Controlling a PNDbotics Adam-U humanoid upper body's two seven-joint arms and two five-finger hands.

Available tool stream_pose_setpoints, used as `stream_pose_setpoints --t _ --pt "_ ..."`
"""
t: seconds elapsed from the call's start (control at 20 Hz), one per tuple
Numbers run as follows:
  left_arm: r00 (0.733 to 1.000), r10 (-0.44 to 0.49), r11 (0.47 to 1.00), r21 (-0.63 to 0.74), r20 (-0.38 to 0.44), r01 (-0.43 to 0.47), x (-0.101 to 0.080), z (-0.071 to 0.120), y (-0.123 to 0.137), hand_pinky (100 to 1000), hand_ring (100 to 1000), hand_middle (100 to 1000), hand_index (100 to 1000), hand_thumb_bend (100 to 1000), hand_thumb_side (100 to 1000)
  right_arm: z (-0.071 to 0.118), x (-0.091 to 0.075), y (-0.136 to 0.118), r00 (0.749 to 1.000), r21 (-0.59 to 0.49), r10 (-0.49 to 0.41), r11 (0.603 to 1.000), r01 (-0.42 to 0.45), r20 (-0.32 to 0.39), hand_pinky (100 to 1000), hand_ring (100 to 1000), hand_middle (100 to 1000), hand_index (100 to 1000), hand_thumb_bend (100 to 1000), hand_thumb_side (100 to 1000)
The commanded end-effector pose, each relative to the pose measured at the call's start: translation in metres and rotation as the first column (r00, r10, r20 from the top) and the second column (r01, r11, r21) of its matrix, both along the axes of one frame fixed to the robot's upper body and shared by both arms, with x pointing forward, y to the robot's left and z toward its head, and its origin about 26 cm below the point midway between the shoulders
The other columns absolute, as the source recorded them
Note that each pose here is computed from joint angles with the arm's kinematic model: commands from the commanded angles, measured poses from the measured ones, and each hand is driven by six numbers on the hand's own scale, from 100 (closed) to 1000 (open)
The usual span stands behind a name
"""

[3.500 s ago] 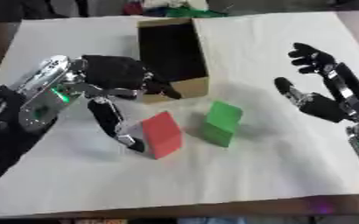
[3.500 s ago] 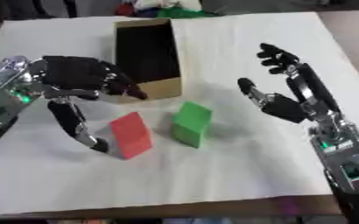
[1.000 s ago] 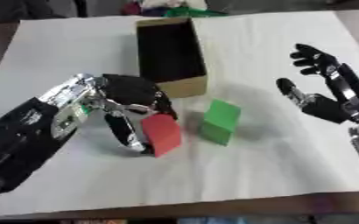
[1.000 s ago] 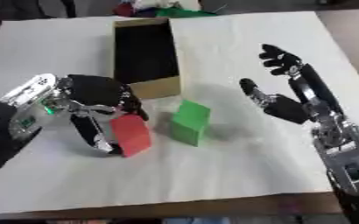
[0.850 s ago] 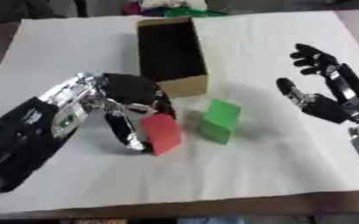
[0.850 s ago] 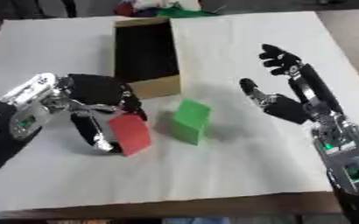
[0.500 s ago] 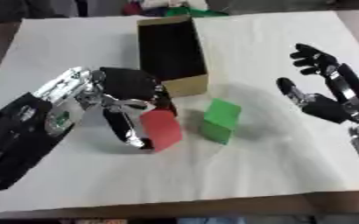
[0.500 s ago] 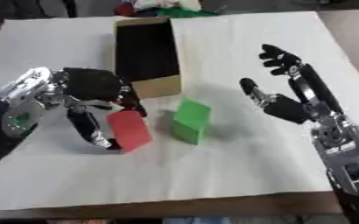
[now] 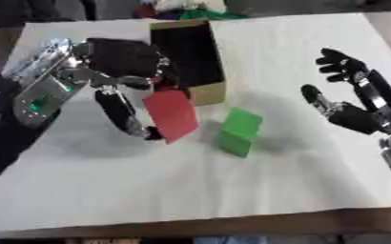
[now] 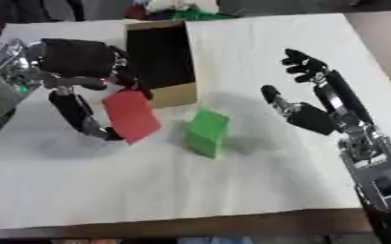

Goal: Pick up objects on the table and place them in the box.

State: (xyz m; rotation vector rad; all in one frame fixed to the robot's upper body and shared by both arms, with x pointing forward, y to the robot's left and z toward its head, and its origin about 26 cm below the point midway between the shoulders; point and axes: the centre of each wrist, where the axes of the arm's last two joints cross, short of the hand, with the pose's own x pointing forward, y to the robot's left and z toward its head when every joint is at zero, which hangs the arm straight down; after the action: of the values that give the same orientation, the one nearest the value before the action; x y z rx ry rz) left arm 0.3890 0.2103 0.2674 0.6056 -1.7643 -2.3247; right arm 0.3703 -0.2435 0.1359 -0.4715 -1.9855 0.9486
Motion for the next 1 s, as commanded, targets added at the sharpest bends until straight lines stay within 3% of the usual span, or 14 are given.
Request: stream_pose_setpoints --t 0.05,0.6,1.0 --pt "0.999 0.026 0.997 0.067 0.042 -0.029 0.010 0.023 0.011 759 611 495 744 319 429 0.006 0.001 -0.004 1.000 -0.018 0.003 1.000 -0.003 0.017 785 835 833 981 387 725" --pt "0.959 0.271 0.962 -0.034 0.077 -0.269 0.080 0.003 0.009 761 616 499 748 331 411 0.006 0.001 0.004 0.999 -0.013 0.035 0.999 -0.035 0.011 784 835 833 981 385 726" --pt "0.904 0.402 0.915 -0.103 0.146 -0.390 0.101 -0.018 0.012 770 651 551 792 372 438 0.005 0.001 0.008 0.999 -0.009 0.054 0.999 -0.054 0.005 783 835 832 980 382 727"
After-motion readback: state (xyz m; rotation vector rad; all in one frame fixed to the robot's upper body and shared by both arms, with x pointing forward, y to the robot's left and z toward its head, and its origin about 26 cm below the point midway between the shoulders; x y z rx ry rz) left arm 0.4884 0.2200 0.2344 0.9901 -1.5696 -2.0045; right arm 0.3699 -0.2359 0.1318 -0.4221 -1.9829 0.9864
